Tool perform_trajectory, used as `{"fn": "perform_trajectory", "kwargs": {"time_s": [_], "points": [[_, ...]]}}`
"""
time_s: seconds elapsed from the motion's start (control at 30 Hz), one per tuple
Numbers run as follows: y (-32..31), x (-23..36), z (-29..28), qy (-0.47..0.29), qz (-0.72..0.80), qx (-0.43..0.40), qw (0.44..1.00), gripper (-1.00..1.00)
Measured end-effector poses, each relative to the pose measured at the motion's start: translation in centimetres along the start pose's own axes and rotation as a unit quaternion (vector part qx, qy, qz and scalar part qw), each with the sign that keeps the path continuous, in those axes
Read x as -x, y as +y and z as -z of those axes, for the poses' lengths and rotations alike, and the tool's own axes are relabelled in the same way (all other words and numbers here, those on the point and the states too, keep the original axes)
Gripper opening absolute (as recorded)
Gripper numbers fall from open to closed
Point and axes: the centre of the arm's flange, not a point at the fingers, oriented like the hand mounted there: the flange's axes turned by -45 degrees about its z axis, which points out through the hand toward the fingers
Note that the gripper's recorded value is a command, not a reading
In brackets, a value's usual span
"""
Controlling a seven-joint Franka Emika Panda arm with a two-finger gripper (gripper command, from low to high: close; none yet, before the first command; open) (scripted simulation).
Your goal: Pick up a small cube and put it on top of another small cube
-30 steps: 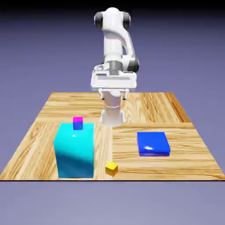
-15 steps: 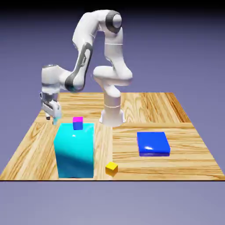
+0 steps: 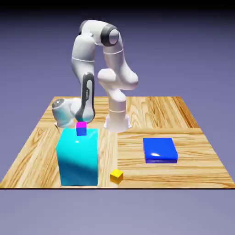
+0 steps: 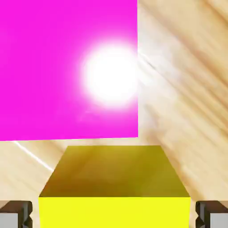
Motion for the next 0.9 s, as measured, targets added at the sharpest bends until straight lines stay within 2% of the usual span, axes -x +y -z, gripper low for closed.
{"fn": "perform_trajectory", "kwargs": {"time_s": [0.23,0.37,0.6,0.63,0.67,0.8,0.83,0.9], "points": [[-0.4,-0.1,7.5,0.001,0.019,0.007,1.0,-1.0],[2.9,-4.2,10.4,0.001,-0.119,-0.01,0.993,-1.0],[1.0,-6.5,14.4,-0.002,-0.275,-0.057,0.96,-1.0],[-0.9,-5.6,14.0,0.0,-0.251,-0.054,0.967,-1.0],[-0.1,-5.6,14.0,0.0,-0.26,-0.056,0.964,-1.0],[-0.8,-6.2,7.7,0.0,-0.257,-0.055,0.965,-1.0],[-0.8,-6.2,7.1,0.0,-0.257,-0.054,0.965,1.0],[-0.8,-6.2,7.1,0.0,-0.257,-0.054,0.965,1.0]]}}
